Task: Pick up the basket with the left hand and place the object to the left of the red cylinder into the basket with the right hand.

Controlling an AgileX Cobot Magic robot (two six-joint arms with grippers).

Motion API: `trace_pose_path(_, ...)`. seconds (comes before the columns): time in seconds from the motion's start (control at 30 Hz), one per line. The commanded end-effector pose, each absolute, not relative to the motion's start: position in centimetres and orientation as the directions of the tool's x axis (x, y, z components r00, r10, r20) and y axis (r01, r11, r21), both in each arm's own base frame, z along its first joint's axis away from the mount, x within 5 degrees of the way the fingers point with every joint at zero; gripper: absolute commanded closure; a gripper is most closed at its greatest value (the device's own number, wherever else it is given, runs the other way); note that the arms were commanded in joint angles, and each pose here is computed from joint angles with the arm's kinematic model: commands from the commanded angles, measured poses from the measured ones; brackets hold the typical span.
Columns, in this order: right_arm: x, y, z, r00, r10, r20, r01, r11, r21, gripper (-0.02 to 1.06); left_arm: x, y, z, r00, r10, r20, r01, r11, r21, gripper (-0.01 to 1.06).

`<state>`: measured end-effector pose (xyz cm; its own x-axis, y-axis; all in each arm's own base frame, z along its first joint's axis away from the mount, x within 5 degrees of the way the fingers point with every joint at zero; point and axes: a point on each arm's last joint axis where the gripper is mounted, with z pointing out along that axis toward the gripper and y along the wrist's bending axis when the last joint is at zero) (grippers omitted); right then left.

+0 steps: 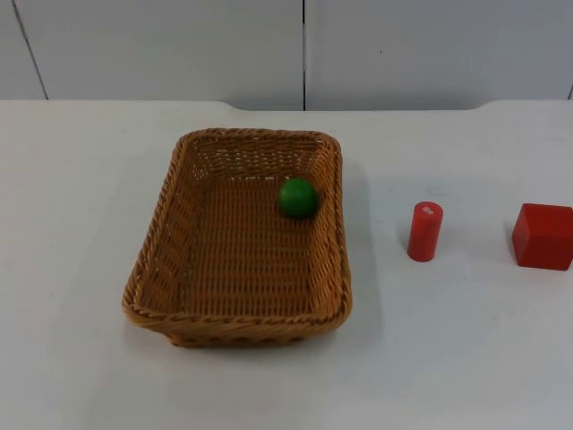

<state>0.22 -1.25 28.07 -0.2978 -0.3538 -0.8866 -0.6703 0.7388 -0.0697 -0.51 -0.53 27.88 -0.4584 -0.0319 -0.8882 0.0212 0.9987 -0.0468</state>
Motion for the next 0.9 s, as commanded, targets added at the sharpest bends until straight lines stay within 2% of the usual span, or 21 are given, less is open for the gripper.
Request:
trace_pose_path(0.0,0.26,-1.26,28.00,-0.302,-0.344,-0.889,-0.664,0.745,-0.063,0.31,-0.52,-0.48,27.59,-0.468,-0.030,-0.883,0.015,0.999,-0.042,0.00)
trace_pose_path(0.5,0.26,-1.26,28.00,-0.303,-0.342,-0.889,-0.663,0.746,-0.061,0.30,-0.47,-0.53,27.44,-0.474,-0.026,-0.880,0.022,0.999,-0.042,0.00)
trace_pose_path(0.53,0.26,-1.26,28.00,-0.303,-0.342,-0.889,-0.663,0.746,-0.061,0.28,-0.47,-0.53,27.44,-0.474,-0.026,-0.880,0.022,0.999,-0.042,0.00)
trace_pose_path(0.6,0.26,-1.26,28.00,-0.303,-0.342,-0.889,-0.663,0.746,-0.061,0.16,-0.47,-0.53,27.44,-0.474,-0.026,-0.880,0.022,0.999,-0.042,0.00)
trace_pose_path(0.63,0.26,-1.26,28.00,-0.303,-0.342,-0.889,-0.663,0.746,-0.061,0.16,-0.47,-0.53,27.44,-0.474,-0.026,-0.880,0.022,0.999,-0.042,0.00)
trace_pose_path(0.7,0.26,-1.26,28.00,-0.303,-0.342,-0.889,-0.663,0.746,-0.061,0.01,-0.47,-0.53,27.44,-0.474,-0.026,-0.880,0.022,0.999,-0.042,0.00)
trace_pose_path(0.87,0.23,-1.23,28.00,-0.305,-0.341,-0.889,-0.665,0.744,-0.057,-0.01,-0.47,-0.53,27.44,-0.474,-0.026,-0.880,0.022,0.999,-0.042,0.00)
